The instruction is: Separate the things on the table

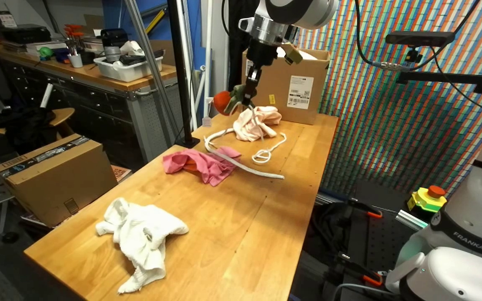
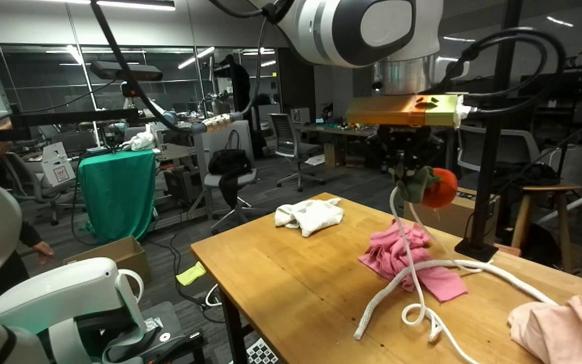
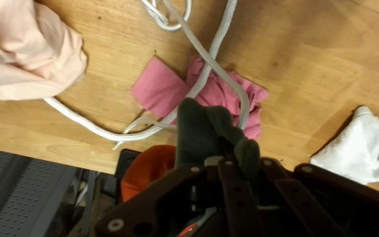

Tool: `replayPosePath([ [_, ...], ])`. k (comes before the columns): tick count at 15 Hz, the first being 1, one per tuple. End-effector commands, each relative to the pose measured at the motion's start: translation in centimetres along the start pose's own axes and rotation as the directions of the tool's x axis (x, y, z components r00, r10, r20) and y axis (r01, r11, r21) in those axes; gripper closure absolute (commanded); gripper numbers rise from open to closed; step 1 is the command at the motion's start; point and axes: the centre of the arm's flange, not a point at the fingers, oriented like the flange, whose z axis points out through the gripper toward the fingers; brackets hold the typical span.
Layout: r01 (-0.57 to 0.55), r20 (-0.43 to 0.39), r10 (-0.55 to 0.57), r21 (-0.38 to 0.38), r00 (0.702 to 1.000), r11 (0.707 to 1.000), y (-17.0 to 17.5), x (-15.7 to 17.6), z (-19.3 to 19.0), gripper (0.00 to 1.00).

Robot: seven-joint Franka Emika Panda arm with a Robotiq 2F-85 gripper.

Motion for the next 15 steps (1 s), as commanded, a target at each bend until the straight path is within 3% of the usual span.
replayPosePath([
  [1,0.132,0.04,-0.137,0.114,0.99,0.985,-3.2,0.8,2.0,0.94],
  [4,0.251,0.097,-0.276,0.217,0.956,0.943,-6.9,1.0,4.8,0.94],
  [7,0.363,0.132,-0.417,0.303,0.899,0.881,-10.2,0.8,6.8,0.94],
  [15,0.564,0.134,-0.701,0.497,0.701,0.659,-18.2,0.5,11.0,0.94],
])
